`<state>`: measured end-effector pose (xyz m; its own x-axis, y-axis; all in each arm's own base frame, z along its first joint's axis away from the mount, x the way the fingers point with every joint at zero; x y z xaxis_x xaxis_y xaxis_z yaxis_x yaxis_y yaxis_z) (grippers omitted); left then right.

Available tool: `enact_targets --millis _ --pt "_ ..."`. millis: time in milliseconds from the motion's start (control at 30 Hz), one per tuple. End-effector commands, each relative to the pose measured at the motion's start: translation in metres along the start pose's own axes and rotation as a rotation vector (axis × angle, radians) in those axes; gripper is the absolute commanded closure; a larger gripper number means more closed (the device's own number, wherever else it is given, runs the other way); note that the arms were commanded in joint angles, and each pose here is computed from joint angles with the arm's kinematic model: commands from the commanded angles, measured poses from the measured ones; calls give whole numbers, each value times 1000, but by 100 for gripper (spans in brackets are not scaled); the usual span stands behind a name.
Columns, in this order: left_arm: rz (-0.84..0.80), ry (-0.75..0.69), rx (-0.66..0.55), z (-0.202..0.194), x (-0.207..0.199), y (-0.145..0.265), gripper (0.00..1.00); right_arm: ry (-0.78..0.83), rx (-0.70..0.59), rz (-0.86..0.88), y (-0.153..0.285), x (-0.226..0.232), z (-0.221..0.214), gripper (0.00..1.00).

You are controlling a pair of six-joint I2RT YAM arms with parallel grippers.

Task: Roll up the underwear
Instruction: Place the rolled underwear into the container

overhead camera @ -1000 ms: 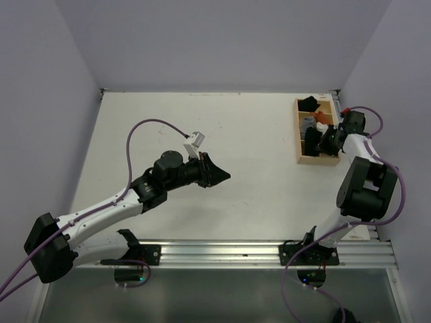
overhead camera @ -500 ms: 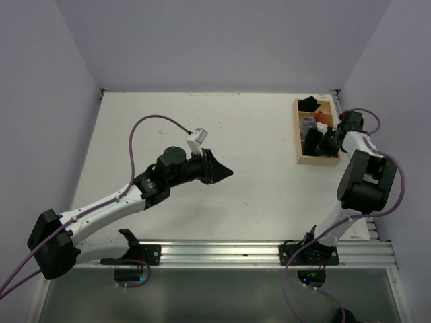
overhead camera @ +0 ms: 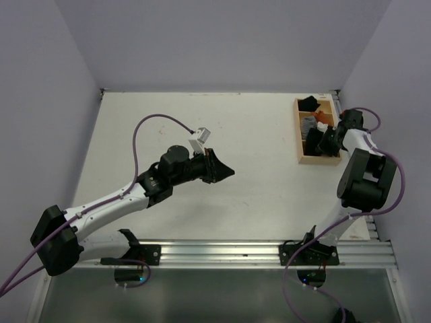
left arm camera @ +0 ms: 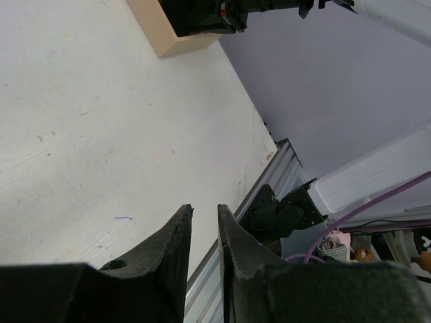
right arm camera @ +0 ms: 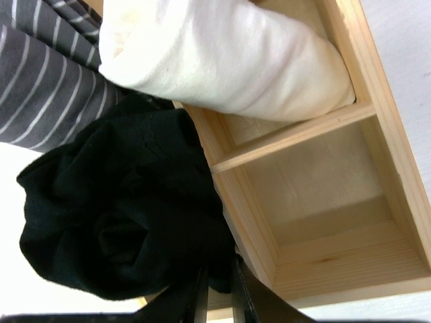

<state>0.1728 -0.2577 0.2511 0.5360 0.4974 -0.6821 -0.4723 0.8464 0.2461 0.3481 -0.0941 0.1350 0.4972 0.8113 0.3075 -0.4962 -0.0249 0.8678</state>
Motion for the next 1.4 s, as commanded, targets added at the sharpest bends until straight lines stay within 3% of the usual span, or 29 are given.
enact_targets --millis 0,533,1067,1367 --pt "-48 -22 -53 13 -11 1 74 -5 -78 23 16 4 9 76" --pt "-61 -11 -53 10 -10 2 74 -37 -90 90 38 13 3 75" --pt "-54 -2 -71 11 -13 11 73 -72 -14 14 29 3 -14 76" --pt "-57 -3 -74 10 -13 15 73 -68 -38 -9 49 5 -11 68"
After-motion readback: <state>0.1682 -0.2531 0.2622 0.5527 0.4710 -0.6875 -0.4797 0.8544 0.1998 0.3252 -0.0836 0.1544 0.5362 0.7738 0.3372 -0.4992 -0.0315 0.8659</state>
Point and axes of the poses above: each gripper's point midway between its finger pads, its own y axis back along the fingers, its own x axis along the line the jaws close on, z = x × y, the point moved 9 cm from there along y, back along the fingers, and after that the axes turned 3 degrees about -y, right-handed, at the moved point
